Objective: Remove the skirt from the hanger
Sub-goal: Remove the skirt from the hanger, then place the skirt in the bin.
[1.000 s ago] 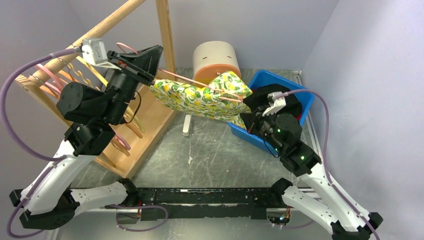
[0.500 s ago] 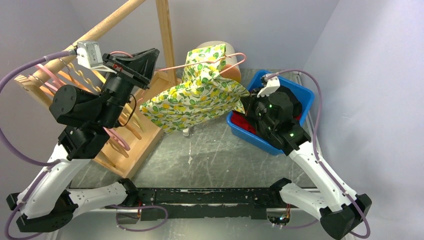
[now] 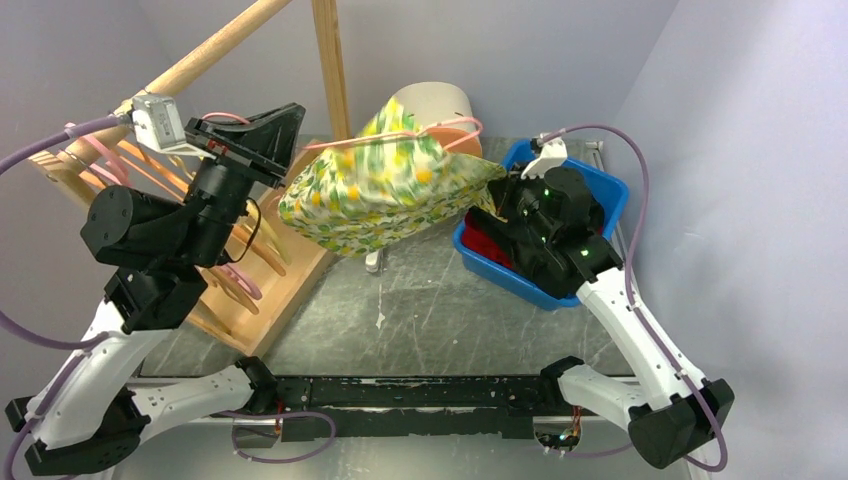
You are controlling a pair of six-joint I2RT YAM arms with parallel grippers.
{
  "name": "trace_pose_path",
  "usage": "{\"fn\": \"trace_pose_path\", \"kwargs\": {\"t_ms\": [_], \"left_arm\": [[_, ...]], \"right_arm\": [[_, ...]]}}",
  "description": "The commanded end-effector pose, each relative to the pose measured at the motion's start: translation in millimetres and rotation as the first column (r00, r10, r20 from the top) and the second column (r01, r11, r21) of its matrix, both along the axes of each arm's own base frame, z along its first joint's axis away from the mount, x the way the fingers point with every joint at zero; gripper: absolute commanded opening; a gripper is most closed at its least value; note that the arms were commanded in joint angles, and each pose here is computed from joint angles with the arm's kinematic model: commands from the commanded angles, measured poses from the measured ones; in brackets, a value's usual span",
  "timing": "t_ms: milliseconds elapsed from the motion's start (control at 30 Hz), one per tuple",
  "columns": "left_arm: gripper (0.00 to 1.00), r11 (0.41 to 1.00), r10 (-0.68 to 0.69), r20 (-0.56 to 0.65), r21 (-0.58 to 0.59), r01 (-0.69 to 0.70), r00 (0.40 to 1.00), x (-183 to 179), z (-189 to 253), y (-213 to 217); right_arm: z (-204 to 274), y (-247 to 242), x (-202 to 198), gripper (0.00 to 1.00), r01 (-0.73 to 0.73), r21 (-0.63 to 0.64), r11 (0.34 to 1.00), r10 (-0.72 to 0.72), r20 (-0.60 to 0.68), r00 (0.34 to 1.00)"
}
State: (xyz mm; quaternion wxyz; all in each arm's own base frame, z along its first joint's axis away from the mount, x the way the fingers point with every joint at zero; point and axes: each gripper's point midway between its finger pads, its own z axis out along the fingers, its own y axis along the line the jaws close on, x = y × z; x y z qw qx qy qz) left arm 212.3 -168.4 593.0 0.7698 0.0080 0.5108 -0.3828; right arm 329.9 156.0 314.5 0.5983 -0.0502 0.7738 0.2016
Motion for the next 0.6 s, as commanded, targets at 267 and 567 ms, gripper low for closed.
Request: {"fn": "trace_pose_path", "kwargs": {"t_ms": [267, 567], "left_arm": [[0.07, 0.994, 0.028, 0.078, -0.104, -0.019, 0.997, -19, 27, 27], [0.07, 0.996, 0.037, 0.046, -0.087, -0.033, 0.998, -11, 12, 22]], "right_arm": [[24, -25, 3, 0.00, 0.039, 0.088, 0.995, -0.038, -0.014, 0.999], [130, -41, -51, 0.00, -0.010, 0.129, 0.992, -0.024, 0.259, 0.966]]}}
